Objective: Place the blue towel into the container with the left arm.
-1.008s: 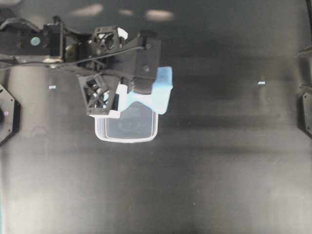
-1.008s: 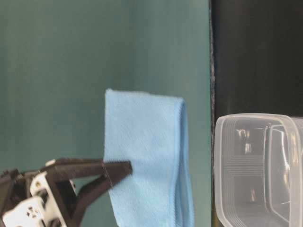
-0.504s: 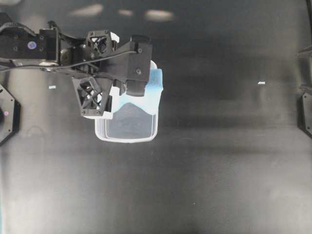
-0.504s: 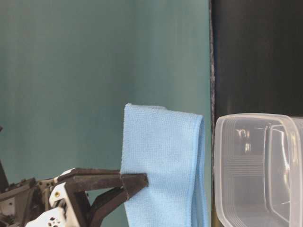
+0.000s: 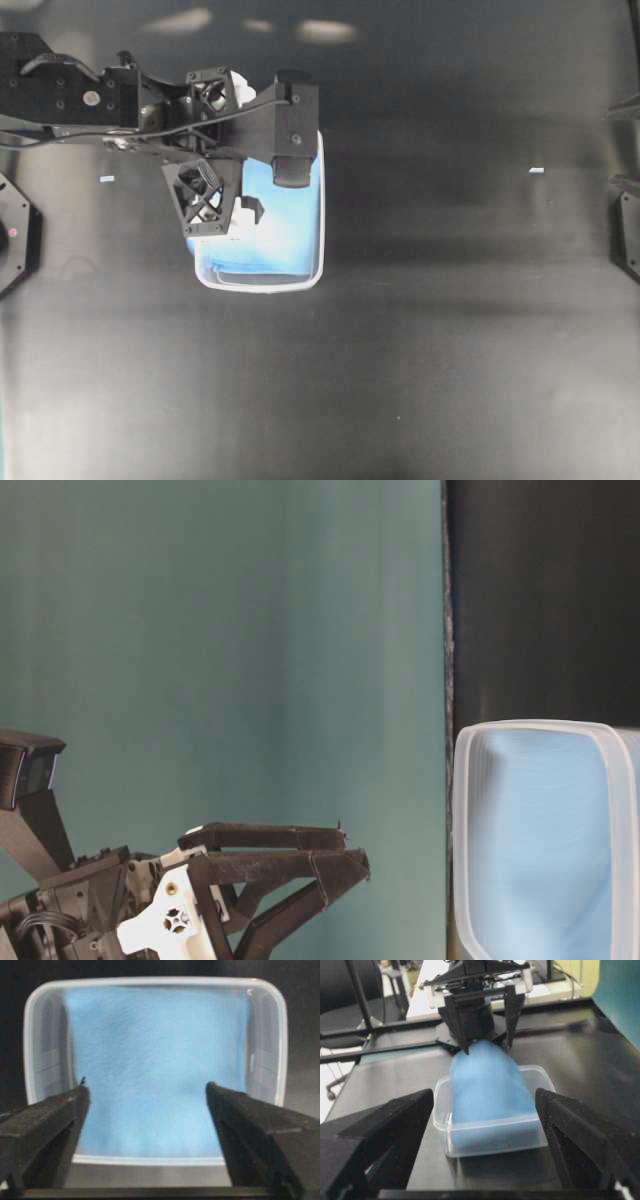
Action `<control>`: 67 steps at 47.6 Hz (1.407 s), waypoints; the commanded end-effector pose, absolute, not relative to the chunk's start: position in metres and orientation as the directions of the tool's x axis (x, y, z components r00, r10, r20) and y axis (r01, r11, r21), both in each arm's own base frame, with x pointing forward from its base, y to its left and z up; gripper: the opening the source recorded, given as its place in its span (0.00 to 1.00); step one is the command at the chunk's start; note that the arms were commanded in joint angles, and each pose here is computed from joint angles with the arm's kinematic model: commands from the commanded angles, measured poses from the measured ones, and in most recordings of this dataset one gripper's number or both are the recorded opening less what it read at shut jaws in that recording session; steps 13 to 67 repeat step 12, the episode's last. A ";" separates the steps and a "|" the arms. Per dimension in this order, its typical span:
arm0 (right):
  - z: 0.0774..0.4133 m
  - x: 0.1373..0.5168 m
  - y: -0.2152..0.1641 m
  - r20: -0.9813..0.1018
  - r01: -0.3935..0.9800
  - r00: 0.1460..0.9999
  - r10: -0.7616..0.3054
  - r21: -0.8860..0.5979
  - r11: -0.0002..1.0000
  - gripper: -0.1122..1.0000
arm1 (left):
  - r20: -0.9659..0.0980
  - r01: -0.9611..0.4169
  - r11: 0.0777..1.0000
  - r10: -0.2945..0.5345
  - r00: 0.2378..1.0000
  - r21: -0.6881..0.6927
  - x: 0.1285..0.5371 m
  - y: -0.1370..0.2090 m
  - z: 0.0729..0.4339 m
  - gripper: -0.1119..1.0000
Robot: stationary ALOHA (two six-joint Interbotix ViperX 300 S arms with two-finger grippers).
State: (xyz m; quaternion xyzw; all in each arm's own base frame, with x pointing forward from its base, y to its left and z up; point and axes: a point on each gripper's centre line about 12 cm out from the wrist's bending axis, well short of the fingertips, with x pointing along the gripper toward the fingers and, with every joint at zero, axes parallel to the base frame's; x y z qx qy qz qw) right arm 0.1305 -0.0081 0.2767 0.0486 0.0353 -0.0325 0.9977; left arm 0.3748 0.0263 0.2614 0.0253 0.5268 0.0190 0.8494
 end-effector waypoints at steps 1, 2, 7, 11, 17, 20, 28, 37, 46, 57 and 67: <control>0.279 0.132 -0.008 -0.069 0.068 0.996 -0.061 0.098 0.993 0.81 | -0.879 -0.017 0.998 0.065 0.472 0.065 0.368 0.027 0.278 0.92; 0.279 0.132 -0.008 -0.069 0.068 0.996 -0.061 0.099 0.993 0.81 | -0.873 -0.014 0.998 0.066 0.483 0.068 0.365 0.027 0.284 0.91; 0.280 0.131 -0.008 -0.064 0.067 0.996 -0.061 0.099 0.993 0.81 | -0.819 -0.044 0.997 0.078 0.568 0.065 0.350 0.031 0.312 0.87; 0.282 0.130 -0.008 -0.054 0.066 0.997 -0.061 0.096 0.993 0.81 | -0.744 -0.047 0.997 0.083 0.663 0.068 0.338 0.029 0.337 0.87; 0.283 0.130 -0.008 -0.051 0.066 0.997 -0.061 0.096 0.993 0.81 | -0.707 -0.048 0.997 0.082 0.702 0.068 0.333 0.028 0.346 0.87; 0.283 0.130 -0.008 -0.051 0.066 0.997 -0.061 0.096 0.993 0.81 | -0.707 -0.048 0.997 0.082 0.702 0.068 0.333 0.028 0.346 0.87; 0.283 0.130 -0.008 -0.051 0.066 0.997 -0.061 0.096 0.993 0.81 | -0.707 -0.048 0.997 0.082 0.702 0.068 0.333 0.028 0.346 0.87; 0.283 0.130 -0.008 -0.051 0.066 0.997 -0.061 0.096 0.993 0.81 | -0.707 -0.048 0.997 0.082 0.702 0.068 0.333 0.028 0.346 0.87; 0.283 0.130 -0.008 -0.051 0.066 0.997 -0.061 0.096 0.993 0.81 | -0.707 -0.048 0.997 0.082 0.702 0.068 0.333 0.028 0.346 0.87; 0.283 0.130 -0.008 -0.051 0.066 0.997 -0.061 0.096 0.993 0.81 | -0.707 -0.048 0.997 0.082 0.702 0.068 0.333 0.028 0.346 0.87; 0.283 0.130 -0.008 -0.051 0.066 0.997 -0.061 0.096 0.993 0.81 | -0.707 -0.048 0.997 0.082 0.702 0.068 0.333 0.028 0.346 0.87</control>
